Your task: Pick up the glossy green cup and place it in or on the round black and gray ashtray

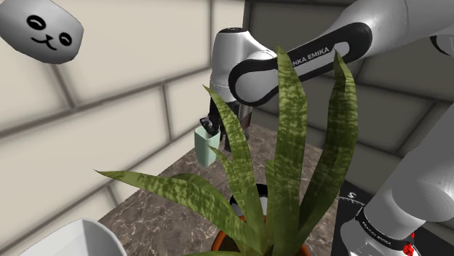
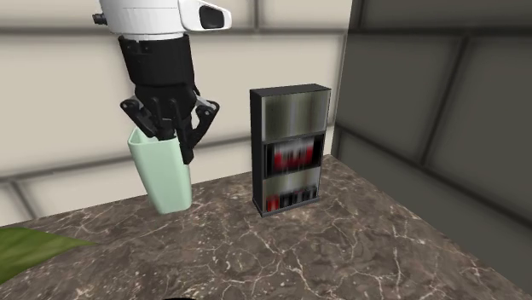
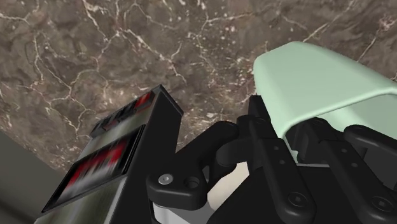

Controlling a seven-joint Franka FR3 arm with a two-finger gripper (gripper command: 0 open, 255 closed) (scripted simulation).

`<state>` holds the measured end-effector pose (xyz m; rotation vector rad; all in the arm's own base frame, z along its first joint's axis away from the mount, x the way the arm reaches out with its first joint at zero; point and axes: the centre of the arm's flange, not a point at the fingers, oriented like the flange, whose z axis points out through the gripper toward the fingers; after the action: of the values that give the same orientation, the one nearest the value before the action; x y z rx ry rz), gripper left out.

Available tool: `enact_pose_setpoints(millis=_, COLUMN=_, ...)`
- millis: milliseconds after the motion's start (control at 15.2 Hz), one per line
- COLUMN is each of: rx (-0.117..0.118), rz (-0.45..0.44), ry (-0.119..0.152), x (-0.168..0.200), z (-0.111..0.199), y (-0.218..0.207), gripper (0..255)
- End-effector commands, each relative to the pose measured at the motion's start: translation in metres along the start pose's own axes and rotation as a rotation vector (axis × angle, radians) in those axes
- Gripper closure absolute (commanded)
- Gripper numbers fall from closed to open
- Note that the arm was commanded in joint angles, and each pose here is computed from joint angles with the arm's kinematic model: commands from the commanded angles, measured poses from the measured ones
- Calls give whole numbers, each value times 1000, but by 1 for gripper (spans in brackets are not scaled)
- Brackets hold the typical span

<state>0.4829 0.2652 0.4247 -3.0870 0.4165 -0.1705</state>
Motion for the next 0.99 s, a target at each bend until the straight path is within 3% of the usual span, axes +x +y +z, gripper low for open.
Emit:
enact_pose_setpoints(millis=0, rx=0, rz=0, ry=0, x=3, z=-11, y=0, gripper=255)
enact_pose_setpoints(millis=792, rx=0, rz=0, ry=0, x=9, z=-69, y=-2, gripper=255)
enact_pose_setpoints(millis=924, rx=0, rz=0, ry=0, x=-14, z=-76, y=8, gripper=255)
